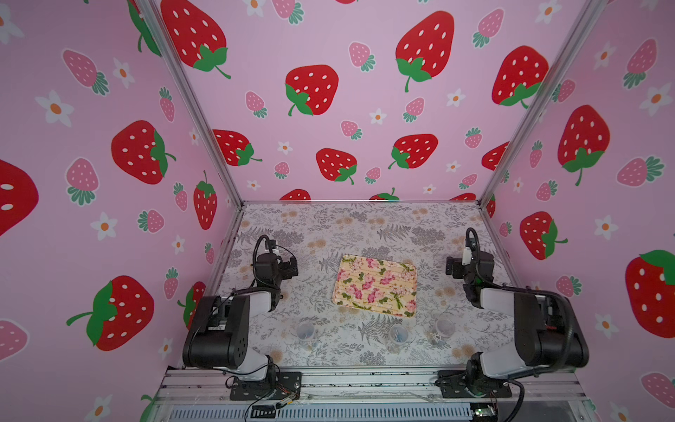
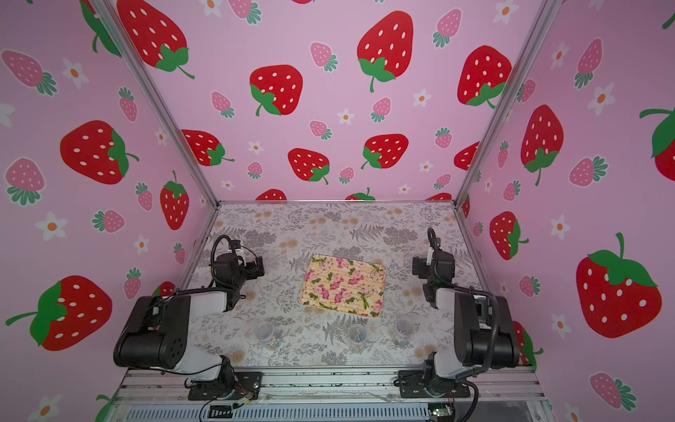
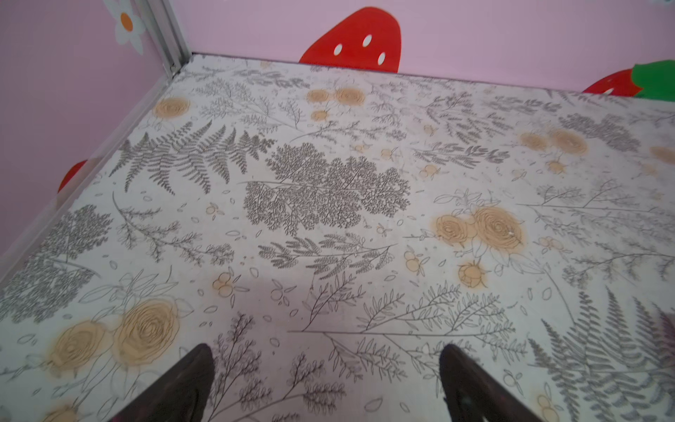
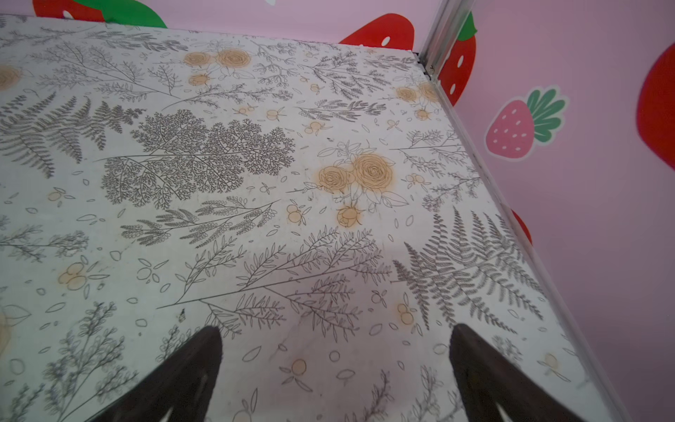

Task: Pour the candies out of the jar
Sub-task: Pick up the jar from the center of the board.

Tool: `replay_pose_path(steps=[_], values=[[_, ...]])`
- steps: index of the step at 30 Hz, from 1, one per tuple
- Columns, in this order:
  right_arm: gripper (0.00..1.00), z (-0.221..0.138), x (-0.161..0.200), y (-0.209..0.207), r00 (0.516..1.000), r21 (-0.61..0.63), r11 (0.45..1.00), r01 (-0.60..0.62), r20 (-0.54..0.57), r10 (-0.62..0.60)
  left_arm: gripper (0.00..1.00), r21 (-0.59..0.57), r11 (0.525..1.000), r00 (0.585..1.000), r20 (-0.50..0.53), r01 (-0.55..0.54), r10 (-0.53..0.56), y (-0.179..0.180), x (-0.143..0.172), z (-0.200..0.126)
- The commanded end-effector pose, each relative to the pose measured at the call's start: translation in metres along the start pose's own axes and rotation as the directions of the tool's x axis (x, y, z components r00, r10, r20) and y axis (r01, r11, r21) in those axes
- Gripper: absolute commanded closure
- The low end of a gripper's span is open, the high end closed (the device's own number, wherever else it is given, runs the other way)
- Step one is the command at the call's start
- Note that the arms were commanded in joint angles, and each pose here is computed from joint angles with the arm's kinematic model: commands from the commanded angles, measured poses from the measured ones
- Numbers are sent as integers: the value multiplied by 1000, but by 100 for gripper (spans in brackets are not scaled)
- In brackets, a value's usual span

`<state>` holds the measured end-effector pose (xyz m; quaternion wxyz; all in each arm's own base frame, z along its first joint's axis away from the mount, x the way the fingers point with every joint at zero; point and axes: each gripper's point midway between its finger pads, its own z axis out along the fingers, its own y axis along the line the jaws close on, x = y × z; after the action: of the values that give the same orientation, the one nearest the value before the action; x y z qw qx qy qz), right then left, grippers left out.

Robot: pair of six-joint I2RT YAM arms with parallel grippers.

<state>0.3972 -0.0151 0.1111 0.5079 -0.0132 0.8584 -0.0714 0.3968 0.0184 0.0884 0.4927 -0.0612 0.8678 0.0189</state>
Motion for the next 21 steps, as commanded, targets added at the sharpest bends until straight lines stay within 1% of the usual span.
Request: replay_pose_path(steps=[1, 2, 4, 6, 8, 11, 13, 15, 17, 18, 21], values=[[1, -53, -58, -3, 995, -40, 994, -100, -28, 99, 2, 47, 997, 998, -28, 64, -62, -10, -48, -26], [1, -69, -70, -2, 992, -53, 991, -120, -51, 118, 2, 92, 994, 998, -16, 64, -63, -20, -59, -37], [1, -99, -81, 2, 988, -70, 991, -111, -118, 102, 2, 167, 984, 998, 4, 54, -55, -41, -76, -57], [1, -128, -79, 4, 980, -70, 992, -103, -179, 89, 2, 254, 967, 1000, 17, 20, -25, -67, -89, -78], [1, -147, -67, 6, 967, -73, 990, -118, -236, 98, 1, 299, 954, 1000, 9, -4, 1, -85, -94, -92], [1, -172, -31, 19, 931, -105, 982, -154, -349, 109, 1, 357, 934, 1000, -6, -24, 28, -107, -89, -106], [1, -181, -11, 29, 907, -116, 983, -145, -414, 85, 1, 402, 916, 999, -20, -20, 30, -119, -83, -112], [1, -192, 3, 36, 879, -122, 984, -130, -473, 58, 1, 451, 892, 999, -51, 9, 16, -133, -76, -118], [1, -205, 14, 38, 849, -116, 984, -133, -526, 53, 1, 490, 871, 998, -62, 8, 25, -145, -68, -123], [1, -215, 14, 38, 850, -119, 982, -146, -524, 63, 1, 501, 865, 997, -61, -5, 41, -152, -63, -126], [1, -230, 24, 40, 822, -111, 978, -177, -563, 85, 1, 522, 853, 995, -64, -29, 73, -165, -52, -127]])
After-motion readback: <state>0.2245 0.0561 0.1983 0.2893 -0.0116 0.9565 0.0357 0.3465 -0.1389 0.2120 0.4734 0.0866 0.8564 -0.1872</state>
